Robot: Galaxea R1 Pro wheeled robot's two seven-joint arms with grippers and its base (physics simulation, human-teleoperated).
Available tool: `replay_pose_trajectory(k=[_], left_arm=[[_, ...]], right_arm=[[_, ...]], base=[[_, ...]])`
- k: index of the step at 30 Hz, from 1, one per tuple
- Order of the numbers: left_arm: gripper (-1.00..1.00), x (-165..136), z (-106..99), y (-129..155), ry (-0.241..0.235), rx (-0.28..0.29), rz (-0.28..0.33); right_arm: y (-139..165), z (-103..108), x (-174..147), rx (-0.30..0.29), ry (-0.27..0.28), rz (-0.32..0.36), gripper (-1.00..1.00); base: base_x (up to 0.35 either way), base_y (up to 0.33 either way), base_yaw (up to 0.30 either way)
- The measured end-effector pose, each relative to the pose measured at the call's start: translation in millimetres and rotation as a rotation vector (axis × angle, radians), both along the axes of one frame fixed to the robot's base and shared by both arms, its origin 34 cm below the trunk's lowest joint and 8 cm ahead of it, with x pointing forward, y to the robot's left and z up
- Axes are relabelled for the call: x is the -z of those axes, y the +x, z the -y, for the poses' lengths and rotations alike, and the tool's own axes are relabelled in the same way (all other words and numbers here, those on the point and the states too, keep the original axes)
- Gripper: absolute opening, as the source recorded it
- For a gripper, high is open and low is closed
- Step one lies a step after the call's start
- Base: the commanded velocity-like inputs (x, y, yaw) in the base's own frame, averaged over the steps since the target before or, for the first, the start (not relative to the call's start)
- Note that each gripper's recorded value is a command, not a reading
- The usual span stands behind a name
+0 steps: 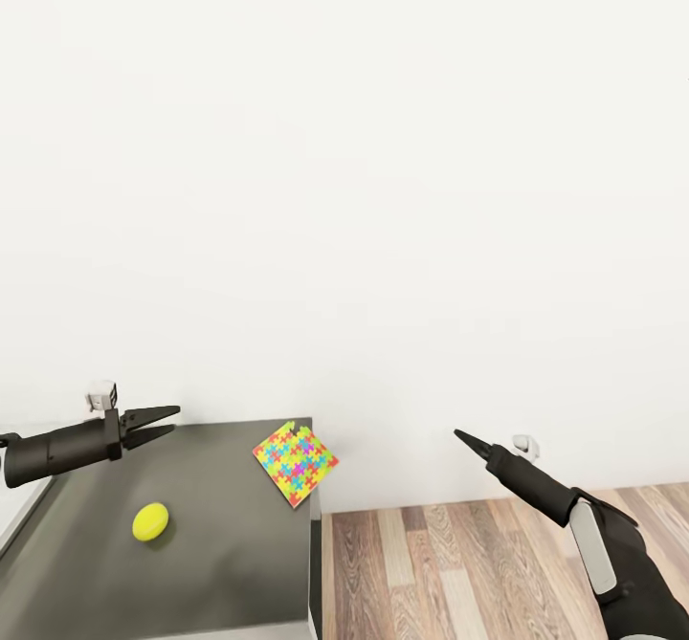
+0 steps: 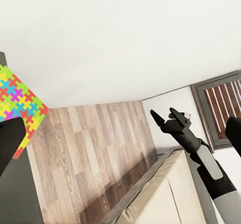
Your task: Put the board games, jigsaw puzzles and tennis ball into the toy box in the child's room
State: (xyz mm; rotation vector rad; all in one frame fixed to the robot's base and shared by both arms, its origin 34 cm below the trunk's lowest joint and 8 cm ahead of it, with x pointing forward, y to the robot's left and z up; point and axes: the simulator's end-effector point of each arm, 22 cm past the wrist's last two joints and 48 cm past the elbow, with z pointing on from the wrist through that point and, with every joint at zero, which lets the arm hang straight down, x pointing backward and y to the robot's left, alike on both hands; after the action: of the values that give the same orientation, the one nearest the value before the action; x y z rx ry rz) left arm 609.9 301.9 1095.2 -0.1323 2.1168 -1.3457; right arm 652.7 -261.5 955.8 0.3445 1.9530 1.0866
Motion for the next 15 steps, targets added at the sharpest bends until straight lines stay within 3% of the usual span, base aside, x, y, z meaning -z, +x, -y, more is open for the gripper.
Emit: replay_pose_trajectory(k=[15], left_arm=[[1.00,-12.2,1.4,-2.3,-0.005,0.000,0.025]], right_arm=[[1.0,0.5,-13.8,0.000,0.000,0.026,1.00]], base=[[-0.062,-0.040,0.000]])
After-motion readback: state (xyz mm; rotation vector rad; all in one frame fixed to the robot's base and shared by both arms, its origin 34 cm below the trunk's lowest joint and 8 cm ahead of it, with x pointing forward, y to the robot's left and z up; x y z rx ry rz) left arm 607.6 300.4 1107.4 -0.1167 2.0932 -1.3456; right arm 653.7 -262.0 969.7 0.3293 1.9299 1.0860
